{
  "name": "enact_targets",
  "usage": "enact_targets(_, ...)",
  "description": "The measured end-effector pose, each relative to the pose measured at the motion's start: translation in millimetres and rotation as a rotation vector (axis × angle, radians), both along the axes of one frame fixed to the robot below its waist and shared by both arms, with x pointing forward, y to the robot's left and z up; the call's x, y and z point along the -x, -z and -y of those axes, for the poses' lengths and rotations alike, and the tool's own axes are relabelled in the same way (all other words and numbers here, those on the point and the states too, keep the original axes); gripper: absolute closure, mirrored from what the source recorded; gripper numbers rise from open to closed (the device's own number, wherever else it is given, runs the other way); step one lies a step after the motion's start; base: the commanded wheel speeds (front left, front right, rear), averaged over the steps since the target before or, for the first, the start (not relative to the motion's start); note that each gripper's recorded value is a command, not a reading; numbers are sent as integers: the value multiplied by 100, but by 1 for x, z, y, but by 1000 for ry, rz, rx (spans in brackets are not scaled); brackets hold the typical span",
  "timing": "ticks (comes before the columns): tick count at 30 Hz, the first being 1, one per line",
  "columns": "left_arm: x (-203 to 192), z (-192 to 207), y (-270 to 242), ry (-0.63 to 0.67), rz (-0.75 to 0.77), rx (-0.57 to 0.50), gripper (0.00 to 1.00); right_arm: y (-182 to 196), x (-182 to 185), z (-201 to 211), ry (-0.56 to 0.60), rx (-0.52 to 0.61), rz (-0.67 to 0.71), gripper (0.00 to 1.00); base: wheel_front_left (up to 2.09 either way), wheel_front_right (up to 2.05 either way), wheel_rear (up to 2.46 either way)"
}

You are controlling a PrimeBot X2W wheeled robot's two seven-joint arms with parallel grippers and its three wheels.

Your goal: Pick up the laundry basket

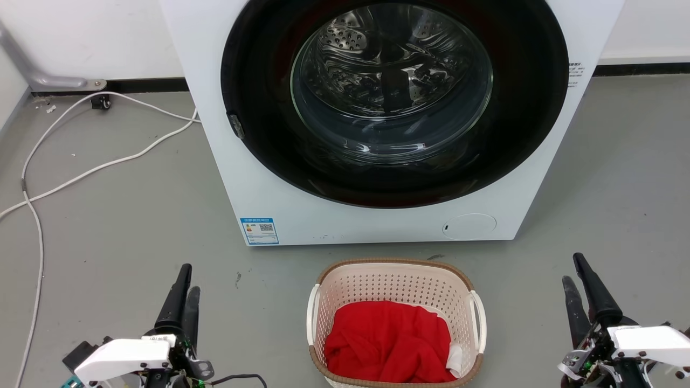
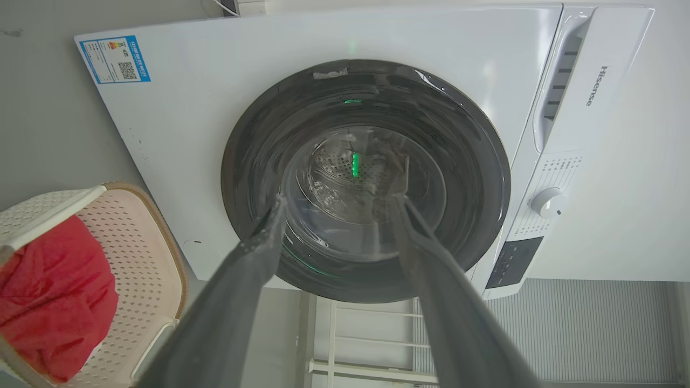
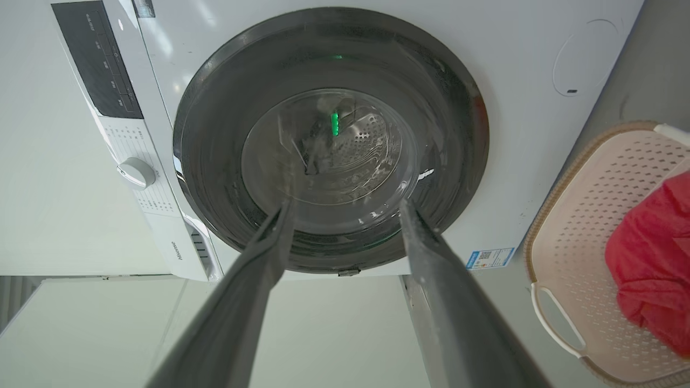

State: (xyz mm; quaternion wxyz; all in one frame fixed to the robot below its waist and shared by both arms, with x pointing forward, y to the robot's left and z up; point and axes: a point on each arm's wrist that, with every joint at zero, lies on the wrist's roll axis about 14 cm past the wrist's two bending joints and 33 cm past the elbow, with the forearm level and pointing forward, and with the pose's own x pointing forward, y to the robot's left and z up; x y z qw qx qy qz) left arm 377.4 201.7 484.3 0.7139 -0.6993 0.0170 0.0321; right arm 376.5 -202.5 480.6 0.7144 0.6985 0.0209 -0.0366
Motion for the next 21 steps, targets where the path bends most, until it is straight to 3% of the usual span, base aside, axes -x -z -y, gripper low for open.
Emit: enact_targets(21, -4, 6, -19, 6, 7, -435, 0, -31, -6, -13, -40, 497, 83, 0, 0, 0, 0)
